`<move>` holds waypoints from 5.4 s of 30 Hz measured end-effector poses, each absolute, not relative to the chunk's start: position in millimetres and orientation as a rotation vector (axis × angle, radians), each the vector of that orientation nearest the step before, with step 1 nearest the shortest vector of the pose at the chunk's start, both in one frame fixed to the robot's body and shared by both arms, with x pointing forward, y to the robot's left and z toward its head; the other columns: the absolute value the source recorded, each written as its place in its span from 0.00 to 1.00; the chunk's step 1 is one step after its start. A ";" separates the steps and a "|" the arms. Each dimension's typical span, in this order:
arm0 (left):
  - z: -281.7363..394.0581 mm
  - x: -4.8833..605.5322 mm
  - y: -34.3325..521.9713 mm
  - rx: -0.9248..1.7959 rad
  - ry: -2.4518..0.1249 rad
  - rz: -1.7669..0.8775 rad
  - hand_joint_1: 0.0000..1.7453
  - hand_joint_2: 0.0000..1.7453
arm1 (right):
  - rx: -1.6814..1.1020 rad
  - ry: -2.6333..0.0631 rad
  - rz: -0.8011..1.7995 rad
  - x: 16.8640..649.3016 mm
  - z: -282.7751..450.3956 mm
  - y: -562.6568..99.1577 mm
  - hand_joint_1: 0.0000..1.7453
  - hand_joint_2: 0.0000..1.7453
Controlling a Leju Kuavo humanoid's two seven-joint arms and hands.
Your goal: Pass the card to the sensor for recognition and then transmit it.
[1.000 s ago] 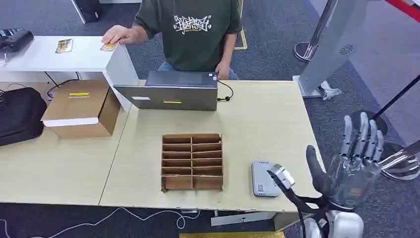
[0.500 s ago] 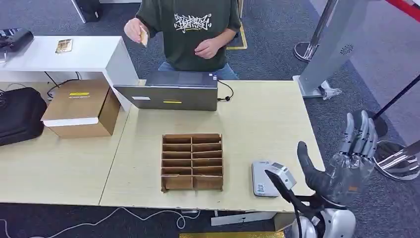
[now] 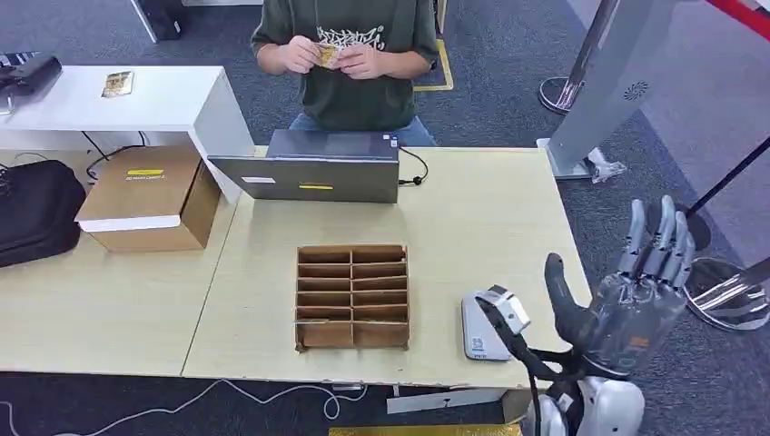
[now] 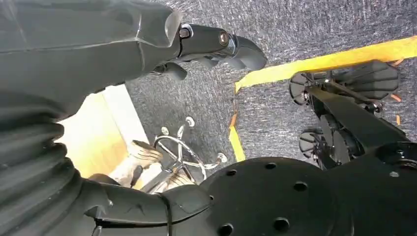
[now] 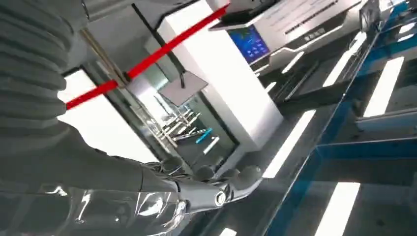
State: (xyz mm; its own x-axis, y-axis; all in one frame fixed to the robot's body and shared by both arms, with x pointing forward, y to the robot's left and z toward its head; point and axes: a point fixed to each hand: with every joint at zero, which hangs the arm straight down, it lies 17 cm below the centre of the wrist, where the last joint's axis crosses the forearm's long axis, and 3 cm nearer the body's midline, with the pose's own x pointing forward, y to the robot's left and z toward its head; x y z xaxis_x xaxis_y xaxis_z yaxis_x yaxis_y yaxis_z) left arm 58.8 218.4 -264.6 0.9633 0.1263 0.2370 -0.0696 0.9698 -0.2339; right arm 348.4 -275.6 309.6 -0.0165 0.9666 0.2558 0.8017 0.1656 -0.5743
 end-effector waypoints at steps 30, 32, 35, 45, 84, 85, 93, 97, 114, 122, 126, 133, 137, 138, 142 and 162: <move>-266.9 80.8 251.1 -0.177 -0.263 0.027 0.00 1.00 | -1.530 -1.902 0.643 533.5 357.9 -143.7 0.00 1.00; -266.8 80.1 250.9 -0.181 -0.258 0.019 0.00 1.00 | -1.554 -1.896 0.711 548.0 361.5 -133.4 0.00 1.00; -266.6 79.9 252.2 -0.185 -0.257 0.006 0.00 1.00 | -1.594 -1.878 0.813 566.8 362.8 -121.1 0.00 1.00; -266.8 79.4 256.6 -0.183 -0.255 -0.002 0.00 1.00 | -1.664 -1.840 0.974 587.2 352.6 -106.3 0.00 1.00; -267.3 73.6 264.5 -0.177 -0.255 -0.001 0.00 1.00 | -1.628 -1.815 1.046 586.3 319.6 -111.6 1.00 1.00; -267.3 73.5 264.7 -0.177 -0.254 -0.001 0.00 1.00 | -1.628 -1.814 1.044 586.5 319.7 -112.3 1.00 1.00; -267.4 73.7 265.3 -0.176 -0.254 -0.001 0.00 1.00 | -1.619 -1.807 1.030 588.8 319.6 -119.0 1.00 1.00; -267.4 73.4 265.3 -0.176 -0.253 -0.001 0.00 1.00 | -1.529 -1.836 1.028 591.0 313.8 -122.4 1.00 1.00; -268.3 70.0 268.7 -0.172 -0.232 -0.003 0.00 1.00 | -0.279 -1.792 0.236 608.3 284.7 -179.2 1.00 1.00; -268.6 68.8 270.7 -0.168 -0.231 -0.003 0.00 1.00 | 0.003 -1.801 -0.034 608.0 295.1 -203.9 1.00 1.00; -268.8 66.9 270.2 -0.169 -0.229 -0.003 0.00 1.00 | 0.018 -1.805 -0.064 606.7 295.8 -212.9 1.00 1.00; -269.4 60.7 269.1 -0.170 -0.222 -0.002 0.00 1.00 | -0.028 -1.801 -0.048 600.5 289.4 -226.9 1.00 1.00; -269.5 58.2 267.9 -0.174 -0.219 -0.001 0.00 1.00 | -0.073 -1.800 -0.016 592.8 280.8 -234.6 1.00 1.00; -269.5 57.8 267.5 -0.175 -0.220 -0.001 0.00 1.00 | -0.085 -1.801 -0.006 590.3 278.4 -236.3 1.00 1.00; -269.3 57.8 266.3 -0.177 -0.222 0.000 0.00 1.00 | -0.128 -1.803 0.015 580.0 268.3 -243.2 1.00 1.00; -269.4 53.1 261.2 -0.187 -0.216 0.021 0.00 1.00 | -0.292 -1.714 0.017 488.2 180.7 -280.9 1.00 1.00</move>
